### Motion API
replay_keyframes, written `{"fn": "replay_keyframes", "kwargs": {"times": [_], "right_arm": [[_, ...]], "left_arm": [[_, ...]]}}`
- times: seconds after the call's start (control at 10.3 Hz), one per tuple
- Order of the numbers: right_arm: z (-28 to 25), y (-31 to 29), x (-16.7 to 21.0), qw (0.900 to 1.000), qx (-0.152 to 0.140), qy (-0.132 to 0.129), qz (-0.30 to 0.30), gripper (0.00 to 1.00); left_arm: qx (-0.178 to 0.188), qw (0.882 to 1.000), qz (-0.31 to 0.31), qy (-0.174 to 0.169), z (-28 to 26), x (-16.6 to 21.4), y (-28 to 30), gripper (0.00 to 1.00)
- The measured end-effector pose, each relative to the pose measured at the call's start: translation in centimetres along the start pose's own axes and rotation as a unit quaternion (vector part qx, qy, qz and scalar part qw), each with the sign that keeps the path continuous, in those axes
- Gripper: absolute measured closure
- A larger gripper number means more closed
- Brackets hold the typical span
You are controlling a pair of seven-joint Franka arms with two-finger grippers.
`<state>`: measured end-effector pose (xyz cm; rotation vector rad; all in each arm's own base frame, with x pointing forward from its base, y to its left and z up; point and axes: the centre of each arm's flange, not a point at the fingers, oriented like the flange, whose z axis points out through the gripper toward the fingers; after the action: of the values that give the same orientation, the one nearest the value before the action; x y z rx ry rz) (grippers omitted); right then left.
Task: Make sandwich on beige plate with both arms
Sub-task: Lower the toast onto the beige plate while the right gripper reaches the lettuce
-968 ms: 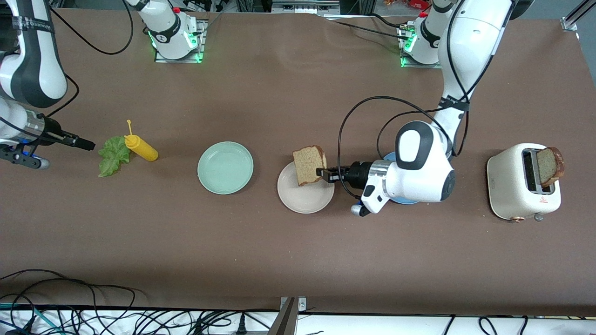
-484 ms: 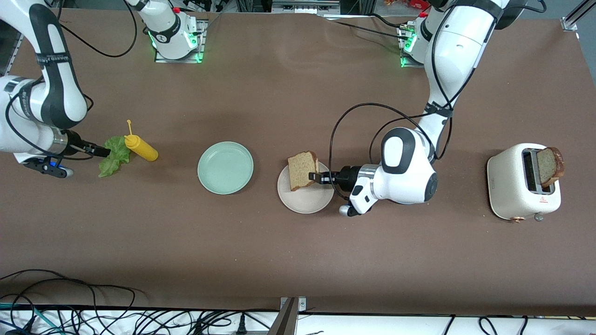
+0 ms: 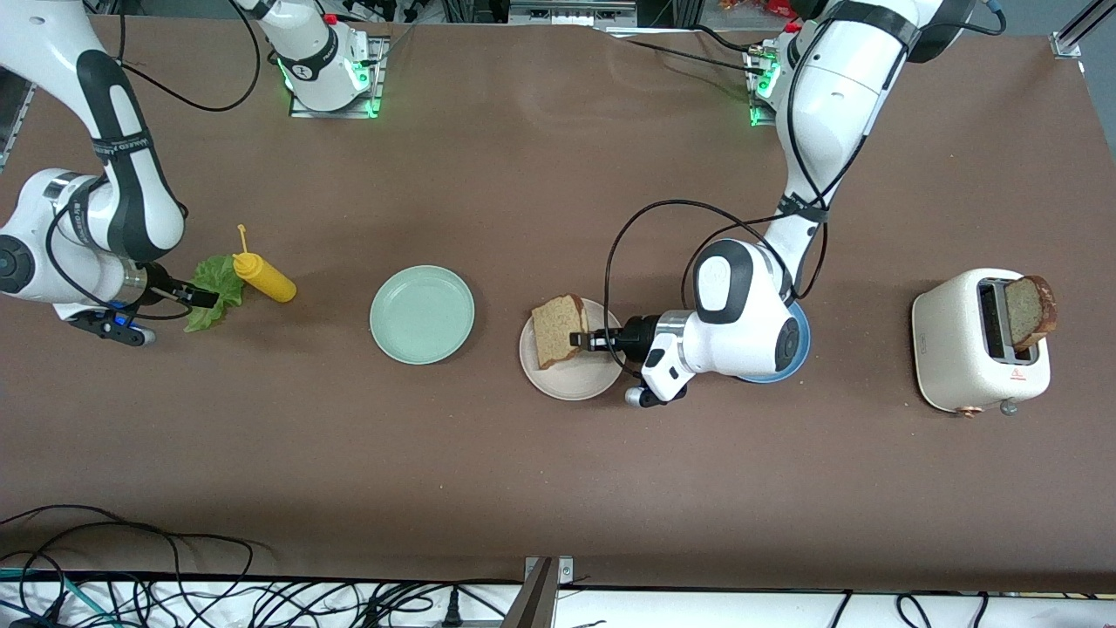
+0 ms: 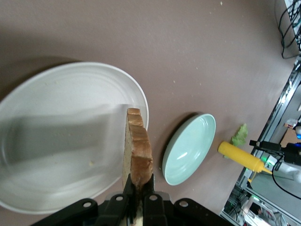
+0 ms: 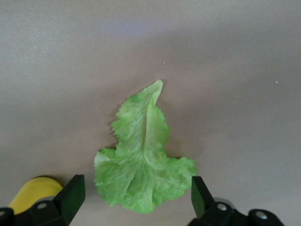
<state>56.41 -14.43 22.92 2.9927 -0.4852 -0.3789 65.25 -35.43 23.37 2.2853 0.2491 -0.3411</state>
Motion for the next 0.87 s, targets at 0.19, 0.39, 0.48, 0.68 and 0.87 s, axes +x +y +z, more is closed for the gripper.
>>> {"fn": "replay_keyframes", "kwargs": {"times": [0.19,0.39,0.48,0.68,0.87], "right_arm": [[0.8,-0.1,0.1,1.000,-0.001,-0.005,-0.001,0.00],[1.5,-0.1,0.1,1.000,-0.002,-0.011,-0.001,0.00],[2.0,-0.2,0.1,1.000,-0.003,-0.014,-0.001,0.00],[2.9,-0.3,0.3,1.000,-0.005,-0.018,-0.002,0.00],[3.5,-0.4,0.3,1.000,-0.005,-0.021,-0.003,0.00]], "left_arm": [[0.004,1.000,0.005,0.010,0.9,0.4,-0.9,0.91],[0.008,1.000,0.027,0.011,1.3,0.8,-1.7,0.80],[0.009,0.999,0.035,0.012,1.2,0.9,-1.9,0.67],[0.010,0.999,0.038,0.020,0.4,1.5,-2.2,0.39],[0.011,0.999,0.033,0.031,-1.2,2.5,-3.3,0.10]]}}
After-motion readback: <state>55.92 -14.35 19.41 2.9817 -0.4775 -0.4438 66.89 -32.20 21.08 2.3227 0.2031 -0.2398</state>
